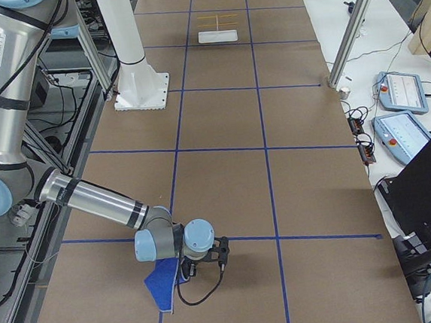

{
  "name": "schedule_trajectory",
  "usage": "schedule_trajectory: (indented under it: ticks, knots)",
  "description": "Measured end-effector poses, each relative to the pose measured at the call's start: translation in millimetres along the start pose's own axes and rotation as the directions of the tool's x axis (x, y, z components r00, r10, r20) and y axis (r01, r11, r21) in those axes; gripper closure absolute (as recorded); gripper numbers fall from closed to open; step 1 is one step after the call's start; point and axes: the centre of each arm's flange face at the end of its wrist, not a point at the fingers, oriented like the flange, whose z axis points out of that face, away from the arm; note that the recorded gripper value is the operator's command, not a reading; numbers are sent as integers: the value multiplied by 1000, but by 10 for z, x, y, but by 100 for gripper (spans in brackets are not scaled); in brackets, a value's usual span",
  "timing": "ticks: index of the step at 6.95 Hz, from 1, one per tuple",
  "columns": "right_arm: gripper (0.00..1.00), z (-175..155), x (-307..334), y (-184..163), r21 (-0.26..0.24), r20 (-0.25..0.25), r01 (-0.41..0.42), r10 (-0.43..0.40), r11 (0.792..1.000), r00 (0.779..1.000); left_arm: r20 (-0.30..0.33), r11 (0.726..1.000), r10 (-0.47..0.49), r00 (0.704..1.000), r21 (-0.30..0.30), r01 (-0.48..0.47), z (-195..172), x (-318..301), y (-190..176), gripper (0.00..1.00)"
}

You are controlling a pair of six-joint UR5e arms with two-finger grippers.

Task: Hang towel on rack

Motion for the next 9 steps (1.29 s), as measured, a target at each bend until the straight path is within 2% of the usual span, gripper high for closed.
schedule_trajectory:
  ticks: [1, 2, 7, 9]
  knots:
    - [76, 3, 4, 4, -1, 0, 0, 0, 1000, 1000, 0, 1000, 0, 1000, 1, 0, -3, 3, 0, 2]
    - [99, 6, 9, 8, -2, 0, -1, 1, 1000, 1000, -1, 1000, 0, 1000, 1, 0, -4, 5, -1, 2]
    - [100, -7, -16, 2, 0, 4, 7, -7, 1000, 1000, -1, 1000, -1, 1000, 0, 1, -2, 3, 3, 2]
    - [100, -120, -148, -25, 21, 17, 28, -29, 999, 999, -1, 1000, 1, 1000, 2, -1, -9, 10, -1, 2]
